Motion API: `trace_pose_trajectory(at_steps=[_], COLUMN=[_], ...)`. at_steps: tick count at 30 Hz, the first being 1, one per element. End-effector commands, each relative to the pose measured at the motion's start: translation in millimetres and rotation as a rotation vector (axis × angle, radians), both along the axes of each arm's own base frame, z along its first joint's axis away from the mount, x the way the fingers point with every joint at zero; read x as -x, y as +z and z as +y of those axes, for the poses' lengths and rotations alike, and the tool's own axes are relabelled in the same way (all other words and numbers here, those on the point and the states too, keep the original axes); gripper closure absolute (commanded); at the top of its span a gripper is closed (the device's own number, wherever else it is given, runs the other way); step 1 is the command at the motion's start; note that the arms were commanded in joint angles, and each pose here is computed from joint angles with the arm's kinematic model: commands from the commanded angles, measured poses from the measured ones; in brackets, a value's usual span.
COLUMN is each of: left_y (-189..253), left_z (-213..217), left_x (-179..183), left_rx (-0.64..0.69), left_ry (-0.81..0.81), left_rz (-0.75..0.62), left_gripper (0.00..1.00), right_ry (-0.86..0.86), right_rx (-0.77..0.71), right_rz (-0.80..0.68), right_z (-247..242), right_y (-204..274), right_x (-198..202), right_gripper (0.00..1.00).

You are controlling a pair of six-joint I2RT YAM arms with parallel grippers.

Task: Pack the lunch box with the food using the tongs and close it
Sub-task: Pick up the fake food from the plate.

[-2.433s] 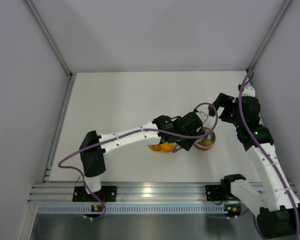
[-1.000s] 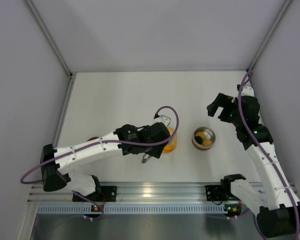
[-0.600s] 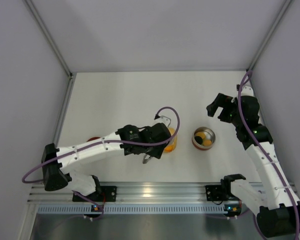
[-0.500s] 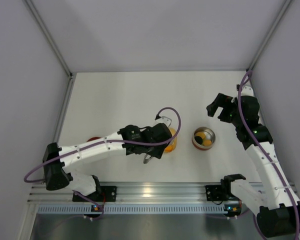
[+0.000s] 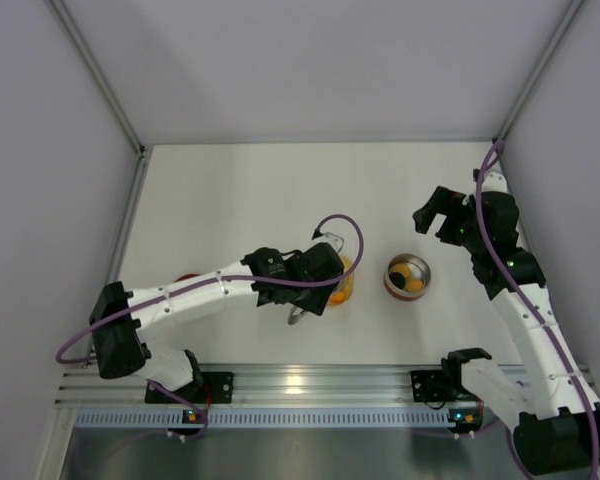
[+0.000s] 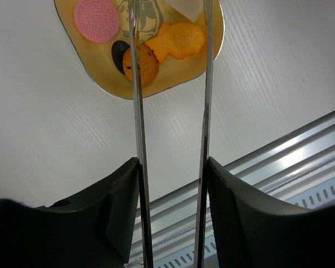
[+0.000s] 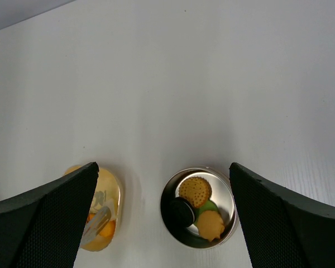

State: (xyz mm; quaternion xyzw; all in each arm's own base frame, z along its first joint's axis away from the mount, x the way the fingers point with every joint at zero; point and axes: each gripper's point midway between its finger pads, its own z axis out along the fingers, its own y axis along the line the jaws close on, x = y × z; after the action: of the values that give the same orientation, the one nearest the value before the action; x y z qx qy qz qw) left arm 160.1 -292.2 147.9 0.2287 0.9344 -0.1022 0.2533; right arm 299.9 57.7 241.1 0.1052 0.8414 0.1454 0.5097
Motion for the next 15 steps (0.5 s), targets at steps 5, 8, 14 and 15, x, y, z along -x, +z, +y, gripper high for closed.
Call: trace_pose_trajectory(at_steps=[5,8,14,15], left_y=[-0.4,-1.6,-6.1,-6.6], left_z=[-15.4,-16.9,-18.6,-18.8], left_x=[-1.3,-1.9,-1.0,-0.8], left_rx=[0.048,0.046,0.038,0.037], left_ry=[-0.044,-0.048,-0.055,-0.056], left_rz=[-0.001,0.002,0.014,0.015], left_gripper=[0.46,0.46,0.46,0.46], right_ry=[0.001,0.003,0.001,-0.001], right_rx=[-0.002,0.001,0.002,0.001], right_rz=[-0.041,-0.04,-0.036,-0.036], right_z=[0.3,0.2,-0.1,-0.3], right_y=[11.1,10.6,8.9,8.5], right_x=[-4.7,-4.9,-4.6,-4.7], right_gripper=[0.0,0.01,0.0,0.01])
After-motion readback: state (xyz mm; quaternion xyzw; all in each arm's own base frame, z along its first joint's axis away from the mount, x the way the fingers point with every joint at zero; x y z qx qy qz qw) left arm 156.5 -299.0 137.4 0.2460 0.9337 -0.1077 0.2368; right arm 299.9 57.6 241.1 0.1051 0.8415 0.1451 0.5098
